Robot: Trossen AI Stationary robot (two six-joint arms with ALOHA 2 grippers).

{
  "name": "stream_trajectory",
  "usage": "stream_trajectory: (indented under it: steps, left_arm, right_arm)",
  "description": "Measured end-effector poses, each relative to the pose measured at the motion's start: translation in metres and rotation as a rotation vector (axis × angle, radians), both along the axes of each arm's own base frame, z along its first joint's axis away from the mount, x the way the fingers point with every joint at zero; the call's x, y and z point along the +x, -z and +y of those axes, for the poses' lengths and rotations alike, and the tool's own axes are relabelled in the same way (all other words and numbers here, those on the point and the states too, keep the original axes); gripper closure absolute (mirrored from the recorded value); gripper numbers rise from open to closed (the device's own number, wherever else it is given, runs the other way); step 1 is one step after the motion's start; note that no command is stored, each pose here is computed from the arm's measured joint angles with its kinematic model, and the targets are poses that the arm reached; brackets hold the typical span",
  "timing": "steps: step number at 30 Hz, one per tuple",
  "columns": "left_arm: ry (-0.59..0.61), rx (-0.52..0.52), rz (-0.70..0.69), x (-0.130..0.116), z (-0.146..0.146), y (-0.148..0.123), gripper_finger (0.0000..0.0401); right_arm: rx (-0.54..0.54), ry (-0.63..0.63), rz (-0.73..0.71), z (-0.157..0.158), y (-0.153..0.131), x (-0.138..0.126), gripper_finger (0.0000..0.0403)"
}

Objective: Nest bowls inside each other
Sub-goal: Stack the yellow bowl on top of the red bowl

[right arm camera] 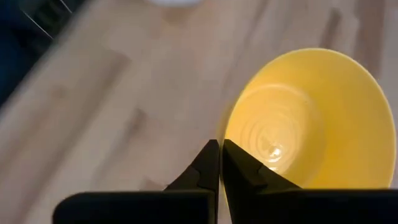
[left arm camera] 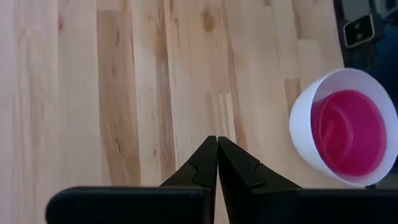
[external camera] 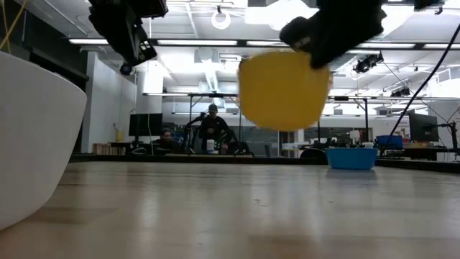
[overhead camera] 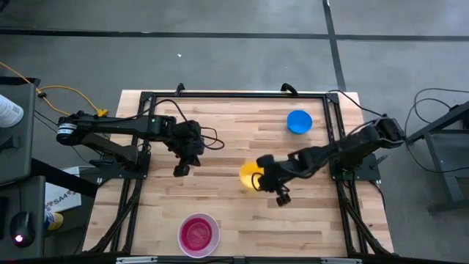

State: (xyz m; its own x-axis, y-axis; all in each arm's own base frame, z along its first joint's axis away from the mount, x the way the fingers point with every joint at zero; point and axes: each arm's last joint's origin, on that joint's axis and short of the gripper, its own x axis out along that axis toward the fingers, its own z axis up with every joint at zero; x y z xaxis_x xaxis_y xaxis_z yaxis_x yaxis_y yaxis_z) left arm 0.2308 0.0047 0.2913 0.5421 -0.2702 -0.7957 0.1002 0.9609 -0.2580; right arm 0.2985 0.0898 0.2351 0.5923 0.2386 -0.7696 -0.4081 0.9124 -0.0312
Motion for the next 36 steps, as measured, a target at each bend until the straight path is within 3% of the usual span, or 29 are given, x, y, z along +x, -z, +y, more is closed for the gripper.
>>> stream_trajectory:
  steps: [6, 10, 15, 22, 26, 33, 36]
  left_arm:
    - [0.161, -0.008, -0.086, 0.004, -0.015, -0.004, 0.0389]
    - [0.277, 0.01, -0.15, 0.006, -0.032, -0.006, 0.0389]
    - [0.371, 0.03, -0.192, 0.006, -0.047, -0.008, 0.0389]
    - [0.44, 0.046, -0.201, 0.003, -0.056, -0.008, 0.0389]
    - [0.48, 0.076, -0.226, 0.004, -0.057, -0.008, 0.0389]
    - [0.48, 0.094, -0.25, 0.005, -0.059, -0.009, 0.0389]
    - [0.546, 0.125, -0.298, 0.005, -0.066, -0.011, 0.0389]
  right_arm:
    - [0.106, -0.069, -0.103, 0.012, -0.009, 0.006, 0.04]
    - [0.103, -0.106, -0.133, 0.012, -0.008, 0.01, 0.04]
    - [0.099, -0.173, -0.112, 0.017, -0.006, 0.035, 0.04]
    - [0.026, -0.273, -0.005, 0.031, -0.009, 0.072, 0.04]
    - [0.022, -0.337, -0.071, 0.038, -0.023, 0.084, 0.04]
    - [0.028, -0.336, -0.13, 0.038, -0.034, 0.089, 0.04]
    - [0.045, -0.347, -0.154, 0.038, -0.036, 0.091, 0.04]
